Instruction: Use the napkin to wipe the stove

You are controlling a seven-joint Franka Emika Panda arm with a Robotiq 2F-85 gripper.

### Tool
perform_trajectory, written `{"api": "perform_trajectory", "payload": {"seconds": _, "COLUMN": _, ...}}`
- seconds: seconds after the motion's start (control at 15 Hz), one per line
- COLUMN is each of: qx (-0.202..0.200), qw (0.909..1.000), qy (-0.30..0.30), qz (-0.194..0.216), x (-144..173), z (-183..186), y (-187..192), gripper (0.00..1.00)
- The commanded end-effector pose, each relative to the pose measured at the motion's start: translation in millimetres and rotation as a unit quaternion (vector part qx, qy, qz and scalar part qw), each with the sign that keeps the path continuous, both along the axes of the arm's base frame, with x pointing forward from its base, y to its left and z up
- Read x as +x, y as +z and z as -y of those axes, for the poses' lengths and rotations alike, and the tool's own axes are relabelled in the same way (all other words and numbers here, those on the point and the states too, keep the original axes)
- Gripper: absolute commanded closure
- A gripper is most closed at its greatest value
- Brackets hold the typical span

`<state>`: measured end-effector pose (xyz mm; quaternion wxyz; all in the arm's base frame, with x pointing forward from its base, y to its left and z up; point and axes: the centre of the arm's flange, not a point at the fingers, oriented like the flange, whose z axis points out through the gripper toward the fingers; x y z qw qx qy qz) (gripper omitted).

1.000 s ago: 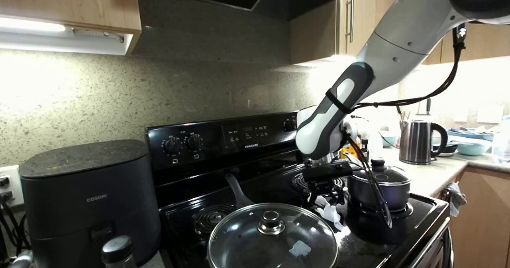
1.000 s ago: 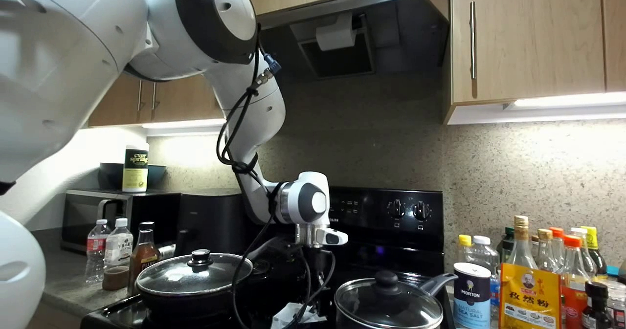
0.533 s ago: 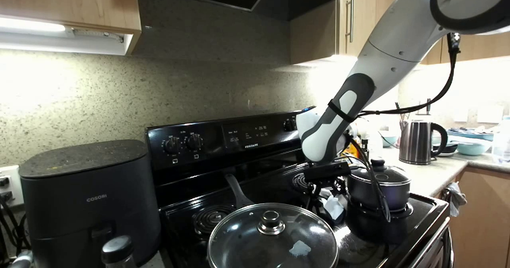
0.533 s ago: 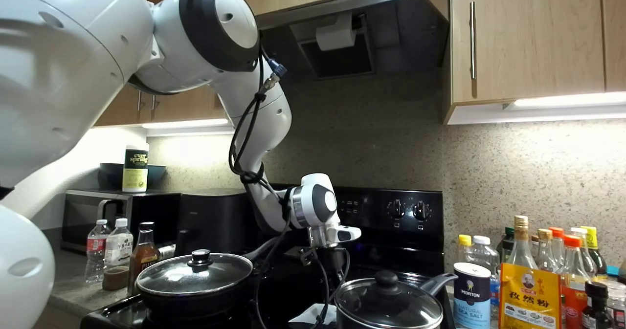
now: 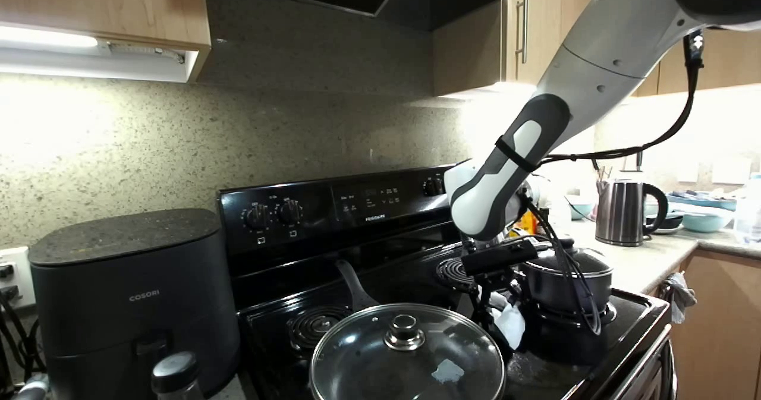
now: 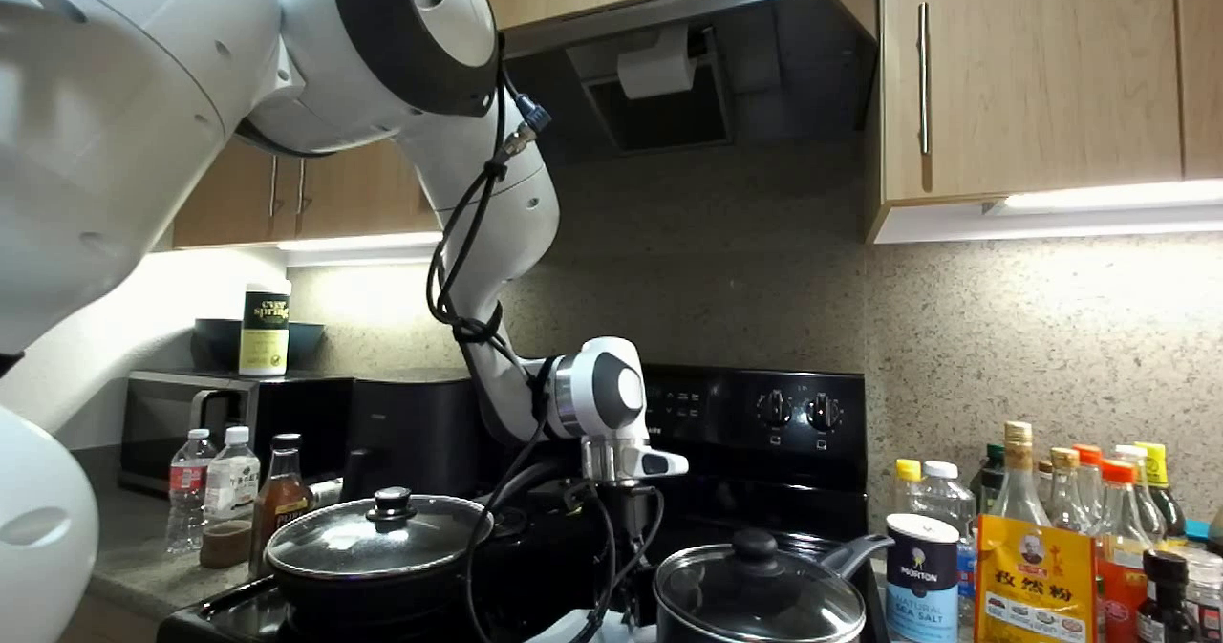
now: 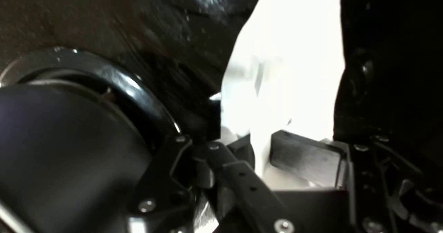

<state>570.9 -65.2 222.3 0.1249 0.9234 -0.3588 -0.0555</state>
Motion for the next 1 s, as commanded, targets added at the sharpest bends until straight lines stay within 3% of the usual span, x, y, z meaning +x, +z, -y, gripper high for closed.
{"api": "perform_trajectory", "payload": {"seconds": 0.0, "qx": 0.055, "qw": 0.9965, "qy": 0.017, "qz": -0.061, "x": -49, "z": -8, "y": 0, "gripper": 1.00}}
{"api": "perform_trajectory", "payload": {"seconds": 0.47, "qx": 0.123, "qw": 0.9842, "qy": 0.032, "qz": -0.124, "x": -98, "z": -21, "y": 6, "gripper": 1.00}}
{"api": "perform_trajectory", "payload": {"seconds": 0.93, "qx": 0.163, "qw": 0.9781, "qy": 0.098, "qz": -0.084, "x": -92, "z": -75, "y": 30, "gripper": 1.00}}
